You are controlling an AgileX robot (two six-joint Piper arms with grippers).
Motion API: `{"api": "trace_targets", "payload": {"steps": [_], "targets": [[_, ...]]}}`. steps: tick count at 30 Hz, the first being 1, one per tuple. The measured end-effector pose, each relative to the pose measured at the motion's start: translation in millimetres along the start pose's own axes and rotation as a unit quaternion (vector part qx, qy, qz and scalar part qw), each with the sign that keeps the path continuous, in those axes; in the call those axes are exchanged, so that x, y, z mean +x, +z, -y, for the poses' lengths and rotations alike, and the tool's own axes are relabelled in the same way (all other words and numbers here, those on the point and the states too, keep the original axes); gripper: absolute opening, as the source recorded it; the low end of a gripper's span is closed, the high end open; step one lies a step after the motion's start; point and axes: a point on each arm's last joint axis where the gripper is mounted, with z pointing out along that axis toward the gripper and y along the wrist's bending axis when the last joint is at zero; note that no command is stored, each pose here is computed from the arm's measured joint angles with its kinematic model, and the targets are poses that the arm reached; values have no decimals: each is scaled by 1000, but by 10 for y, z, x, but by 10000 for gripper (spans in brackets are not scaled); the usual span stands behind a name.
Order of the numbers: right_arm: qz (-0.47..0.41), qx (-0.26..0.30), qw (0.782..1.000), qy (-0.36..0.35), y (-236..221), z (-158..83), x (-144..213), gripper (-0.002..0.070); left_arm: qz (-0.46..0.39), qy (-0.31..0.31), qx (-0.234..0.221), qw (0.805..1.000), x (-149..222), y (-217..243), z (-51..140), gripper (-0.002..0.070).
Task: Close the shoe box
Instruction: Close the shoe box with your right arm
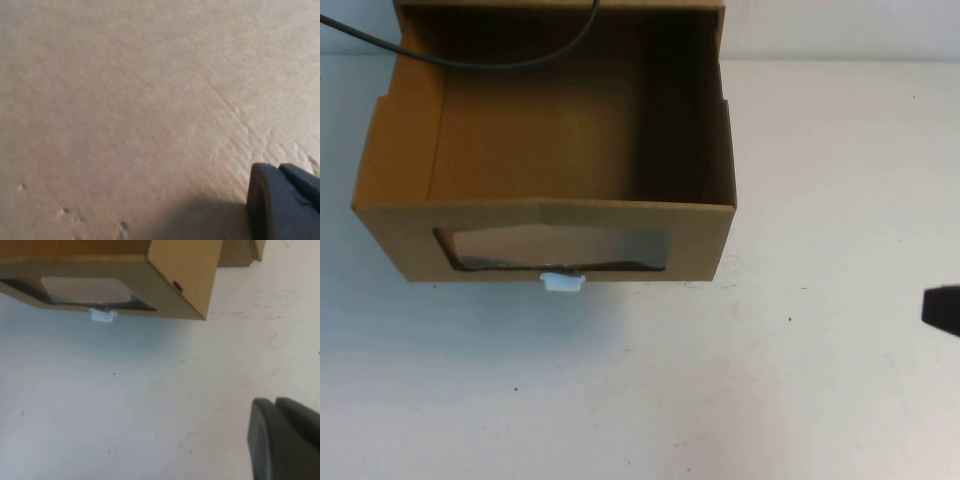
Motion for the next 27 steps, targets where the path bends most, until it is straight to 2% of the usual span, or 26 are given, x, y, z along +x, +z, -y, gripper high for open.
{"api": "trace_targets", "payload": {"steps": [4, 9, 13, 18, 22, 27], "targets": [[-40, -24, 998, -33, 186, -70, -357, -11, 0, 0, 0, 1000, 0, 0, 0, -2], [-74, -60, 991, -95, 578, -431, -588, -11, 0, 0, 0, 1000, 0, 0, 0, -2], [-88, -67, 983, -148, 886, -852, -569, -11, 0, 0, 0, 1000, 0, 0, 0, -2], [-53, -99, 975, -190, 1275, -1334, -480, -11, 0, -1, 0, 1000, 0, 0, 0, -2], [-18, -123, 973, -193, 1506, -1542, -468, -11, 0, -1, 0, 1000, 0, 0, 0, -2], [-2, -126, 973, -194, 1764, -1639, -499, -11, 0, -4, 0, 1000, 0, 0, 0, -2]]}}
